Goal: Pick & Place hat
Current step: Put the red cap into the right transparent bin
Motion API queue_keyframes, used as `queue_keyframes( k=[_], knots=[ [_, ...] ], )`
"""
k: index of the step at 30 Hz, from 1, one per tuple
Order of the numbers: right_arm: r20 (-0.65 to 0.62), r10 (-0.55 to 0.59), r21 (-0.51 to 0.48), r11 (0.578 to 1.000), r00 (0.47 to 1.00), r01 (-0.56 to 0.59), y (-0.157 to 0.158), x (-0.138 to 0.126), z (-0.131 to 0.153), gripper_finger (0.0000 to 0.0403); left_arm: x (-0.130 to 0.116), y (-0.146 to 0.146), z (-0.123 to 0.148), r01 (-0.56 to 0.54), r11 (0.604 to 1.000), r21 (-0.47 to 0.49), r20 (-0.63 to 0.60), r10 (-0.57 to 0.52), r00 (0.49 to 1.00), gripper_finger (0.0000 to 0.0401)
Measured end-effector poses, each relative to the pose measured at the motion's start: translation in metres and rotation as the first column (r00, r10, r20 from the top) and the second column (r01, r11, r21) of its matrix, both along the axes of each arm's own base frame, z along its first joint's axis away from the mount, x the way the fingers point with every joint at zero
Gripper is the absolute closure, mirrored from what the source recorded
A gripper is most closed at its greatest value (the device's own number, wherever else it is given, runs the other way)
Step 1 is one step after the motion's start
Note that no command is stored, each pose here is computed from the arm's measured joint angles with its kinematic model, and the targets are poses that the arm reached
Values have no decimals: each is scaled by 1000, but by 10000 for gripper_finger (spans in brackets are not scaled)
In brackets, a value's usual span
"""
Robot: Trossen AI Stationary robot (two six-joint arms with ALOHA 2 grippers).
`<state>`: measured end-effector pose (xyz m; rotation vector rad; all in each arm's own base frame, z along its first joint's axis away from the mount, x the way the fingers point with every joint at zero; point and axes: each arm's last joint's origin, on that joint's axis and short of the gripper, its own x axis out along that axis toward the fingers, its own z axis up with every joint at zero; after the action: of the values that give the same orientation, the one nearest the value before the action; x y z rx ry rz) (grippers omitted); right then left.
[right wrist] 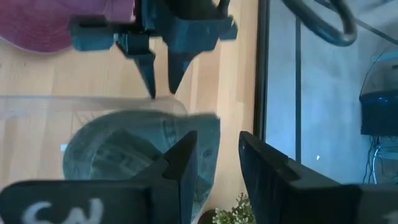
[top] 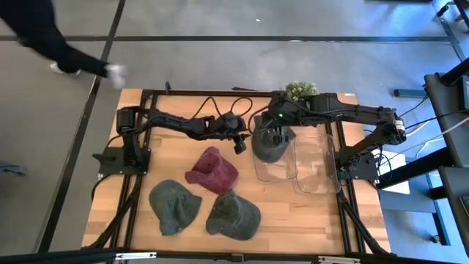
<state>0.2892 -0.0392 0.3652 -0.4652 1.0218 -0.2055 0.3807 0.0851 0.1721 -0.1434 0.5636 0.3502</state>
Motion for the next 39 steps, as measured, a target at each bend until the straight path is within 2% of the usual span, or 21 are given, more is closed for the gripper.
queue_keyframes(
  k=[4, 8, 13, 16, 20, 22, 25, 27, 29, 33, 39],
  knots=[
    [15, 0, -2, 1000, 1000, 0, 0, 1, 1, 285, 3, -1, 4, 44, 999, -25, 53, -42, 998, 276],
    [15, 0, -3, 1000, 1000, 0, 0, 1, 1, 285, -3, 1, 10, 24, 1000, -19, 17, -24, 1000, 276],
    [17, 0, -4, 1000, 1000, 0, 0, 1, 1, 285, -34, 3, 35, -60, 996, -59, -127, 53, 991, 276],
    [54, -18, 8, 1000, 998, 18, 0, 4, 2, 285, -63, -4, 54, -143, 978, -152, -245, 103, 964, 276],
    [121, -16, 42, 999, 993, 11, 0, 10, 4, 285, -103, -27, 60, -290, 916, -279, -420, 155, 894, 276],
    [162, -16, 50, 999, 987, 8, -2, 14, 6, 285, -117, -44, 53, -354, 870, -343, -449, 179, 875, 276],
    [206, -22, 81, 997, 978, 5, -4, 16, 9, 285, -134, -71, 36, -438, 772, -461, -470, 206, 858, 276],
    [218, -16, 102, 995, 976, -7, -7, 16, 9, 285, -143, -89, 27, -492, 718, -492, -471, 256, 844, 276],
    [226, -13, 111, 994, 974, -13, -10, 17, 9, 285, -149, -104, 21, -528, 685, -503, -465, 300, 833, 276],
    [258, -9, 103, 994, 966, -19, -17, 18, 12, 285, -157, -121, 10, -579, 669, -467, -480, 358, 801, 276],
    [312, -38, 96, 995, 949, 8, -27, 19, 16, 285, -157, -126, -11, -649, 647, -401, -526, 417, 741, 276]
  ],
)
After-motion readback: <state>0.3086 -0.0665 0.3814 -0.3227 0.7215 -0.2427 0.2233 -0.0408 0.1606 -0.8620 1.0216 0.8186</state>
